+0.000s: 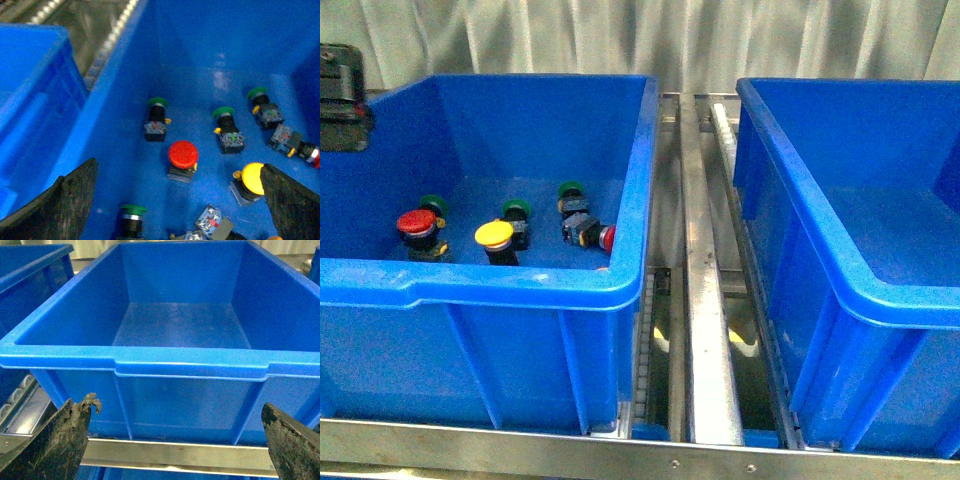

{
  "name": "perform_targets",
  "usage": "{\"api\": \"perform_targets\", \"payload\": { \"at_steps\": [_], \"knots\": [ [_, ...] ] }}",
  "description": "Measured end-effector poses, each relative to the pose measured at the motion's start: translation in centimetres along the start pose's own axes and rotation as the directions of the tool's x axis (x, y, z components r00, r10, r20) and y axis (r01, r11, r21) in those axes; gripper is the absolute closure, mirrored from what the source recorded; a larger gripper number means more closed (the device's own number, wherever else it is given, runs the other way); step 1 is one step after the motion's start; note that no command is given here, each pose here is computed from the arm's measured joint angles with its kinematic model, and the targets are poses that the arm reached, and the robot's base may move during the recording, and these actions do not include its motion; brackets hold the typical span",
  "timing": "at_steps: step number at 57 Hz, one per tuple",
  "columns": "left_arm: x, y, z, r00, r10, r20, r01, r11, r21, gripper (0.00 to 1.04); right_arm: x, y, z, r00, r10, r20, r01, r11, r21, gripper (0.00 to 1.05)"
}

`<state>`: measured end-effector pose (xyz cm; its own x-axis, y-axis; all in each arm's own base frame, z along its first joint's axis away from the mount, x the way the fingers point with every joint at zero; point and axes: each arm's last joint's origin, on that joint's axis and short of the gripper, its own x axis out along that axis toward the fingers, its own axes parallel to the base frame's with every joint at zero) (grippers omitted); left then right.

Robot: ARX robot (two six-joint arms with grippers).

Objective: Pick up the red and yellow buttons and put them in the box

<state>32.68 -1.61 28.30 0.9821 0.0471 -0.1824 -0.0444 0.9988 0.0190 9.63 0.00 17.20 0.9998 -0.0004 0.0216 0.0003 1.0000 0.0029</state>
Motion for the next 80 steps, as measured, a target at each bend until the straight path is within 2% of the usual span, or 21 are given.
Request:
{"api": "perform_targets", "payload": {
  "at_steps": [18, 29, 41, 80],
  "knots": [
    [4.9, -4.0, 0.2, 0.988, -0.069, -0.136, 0.071, 0.997, 0.009, 0.08, 0.0, 0.0, 0.0, 1.0, 0.0, 0.0, 0.0, 1.0, 0.0, 0.06],
    [7.0, -5.9, -1.0, 0.975, -0.082, -0.205, 0.074, 0.996, -0.044, 0.08, 0.0, 0.0, 0.0, 1.0, 0.0, 0.0, 0.0, 1.0, 0.0, 0.06],
    [8.6, -7.9, -2.3, 0.959, -0.071, -0.275, 0.063, 0.997, -0.038, 0.08, 0.0, 0.0, 0.0, 1.0, 0.0, 0.0, 0.0, 1.0, 0.0, 0.06],
    [12.3, -10.2, -4.5, 0.936, -0.035, -0.352, 0.036, 0.999, -0.002, 0.08, 0.0, 0.0, 0.0, 1.0, 0.0, 0.0, 0.0, 1.0, 0.0, 0.06]
  ]
}}
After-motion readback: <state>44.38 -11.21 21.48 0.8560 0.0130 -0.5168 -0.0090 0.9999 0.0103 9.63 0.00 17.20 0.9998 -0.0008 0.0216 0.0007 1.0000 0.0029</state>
